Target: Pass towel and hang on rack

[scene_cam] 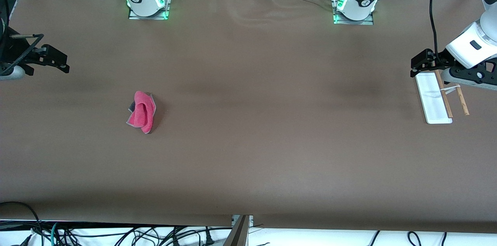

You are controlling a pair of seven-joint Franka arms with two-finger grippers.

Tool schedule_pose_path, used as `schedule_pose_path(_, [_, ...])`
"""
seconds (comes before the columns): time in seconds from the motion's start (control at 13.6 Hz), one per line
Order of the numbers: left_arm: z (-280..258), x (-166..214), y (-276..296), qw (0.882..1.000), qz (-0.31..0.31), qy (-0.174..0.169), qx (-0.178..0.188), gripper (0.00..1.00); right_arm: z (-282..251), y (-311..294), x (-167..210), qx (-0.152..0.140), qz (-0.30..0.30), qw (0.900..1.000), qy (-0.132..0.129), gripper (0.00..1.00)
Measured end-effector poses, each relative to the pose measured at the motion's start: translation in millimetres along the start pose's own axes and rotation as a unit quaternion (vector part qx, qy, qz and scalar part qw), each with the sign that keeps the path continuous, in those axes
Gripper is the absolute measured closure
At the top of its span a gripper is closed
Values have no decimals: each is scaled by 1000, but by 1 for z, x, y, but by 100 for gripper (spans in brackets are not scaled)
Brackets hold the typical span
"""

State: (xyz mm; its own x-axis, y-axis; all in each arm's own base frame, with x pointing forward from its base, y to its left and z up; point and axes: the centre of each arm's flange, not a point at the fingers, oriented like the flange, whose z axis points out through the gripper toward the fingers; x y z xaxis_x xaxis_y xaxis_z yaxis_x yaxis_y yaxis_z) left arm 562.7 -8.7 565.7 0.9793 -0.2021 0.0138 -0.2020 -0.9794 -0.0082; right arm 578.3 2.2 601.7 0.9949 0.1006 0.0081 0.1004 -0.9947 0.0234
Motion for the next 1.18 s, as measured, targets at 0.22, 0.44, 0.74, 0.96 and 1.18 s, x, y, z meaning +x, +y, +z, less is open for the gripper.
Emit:
schedule_pose_path(0.22, [0,0,0,1000,0,-2,0,0,0,-1,0,0,-1,1000,1,0])
schedule_pose_path(0.44, [1,-1,0,1000,0,-3,-1,0,10,-2,5,1,-2,1000,-7,0])
schedule_pose_path(0.74, [1,-1,2,1000,1,-6,-1,0,38,-5,16,5,-7,999,-31,0])
schedule_pose_path(0.96, [1,-1,2,1000,1,-8,-2,0,82,-14,37,6,-17,999,-48,0])
schedule_pose_path(1.18, [2,-3,0,1000,-1,-14,-3,0,136,-23,62,8,-25,998,-54,0])
